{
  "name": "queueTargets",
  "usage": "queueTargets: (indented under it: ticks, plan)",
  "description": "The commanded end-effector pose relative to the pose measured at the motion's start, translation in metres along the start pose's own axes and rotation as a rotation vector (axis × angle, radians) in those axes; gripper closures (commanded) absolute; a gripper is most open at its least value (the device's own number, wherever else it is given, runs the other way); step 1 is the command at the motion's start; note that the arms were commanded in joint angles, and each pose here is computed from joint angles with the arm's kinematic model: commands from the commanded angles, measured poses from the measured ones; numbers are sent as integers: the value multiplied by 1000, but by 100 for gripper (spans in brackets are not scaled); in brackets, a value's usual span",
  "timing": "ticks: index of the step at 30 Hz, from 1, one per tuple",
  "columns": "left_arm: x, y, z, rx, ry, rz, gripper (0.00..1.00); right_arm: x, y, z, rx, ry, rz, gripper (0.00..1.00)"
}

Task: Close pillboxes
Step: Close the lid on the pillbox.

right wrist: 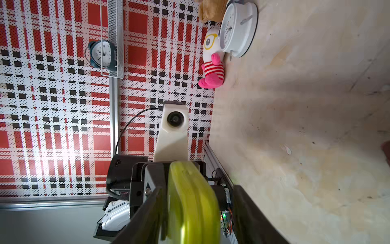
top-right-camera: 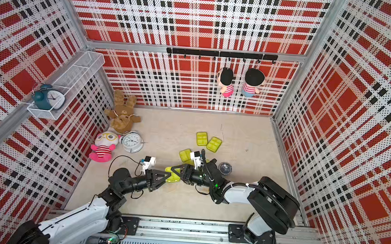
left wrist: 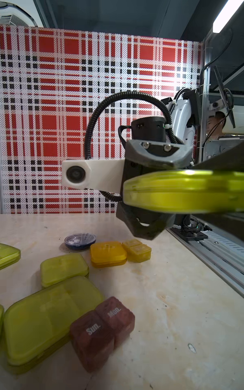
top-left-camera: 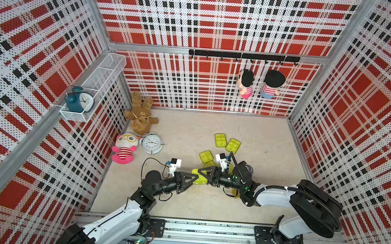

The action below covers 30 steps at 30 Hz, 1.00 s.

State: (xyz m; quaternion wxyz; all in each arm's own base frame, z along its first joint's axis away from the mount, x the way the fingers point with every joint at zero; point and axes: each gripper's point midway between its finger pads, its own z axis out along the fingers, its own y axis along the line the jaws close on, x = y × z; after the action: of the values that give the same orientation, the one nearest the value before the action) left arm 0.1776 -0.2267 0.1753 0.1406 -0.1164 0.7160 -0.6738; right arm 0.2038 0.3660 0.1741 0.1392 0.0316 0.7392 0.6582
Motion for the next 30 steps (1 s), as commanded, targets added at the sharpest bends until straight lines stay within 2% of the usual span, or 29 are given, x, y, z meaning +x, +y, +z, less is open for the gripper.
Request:
queueTargets:
  ticks: [1,7,15,20,25,30]
  plan:
    - [3,-12,-1,44,23,45,88,-8,11,8,-33,-13,-3,45]
    - [1,-10,-3,42,15,41,88,-7,16,14,-46,10,-2,59]
    - [-2,-4,-7,37,-6,29,87,3,13,8,-50,39,10,60]
    - [-4,-3,-6,27,-2,33,88,4,11,0,-46,22,14,72]
    - [-8,-6,-3,25,5,43,87,4,12,-3,-47,19,16,68]
    - [-11,-6,-2,22,8,44,84,4,11,-5,-34,10,13,73]
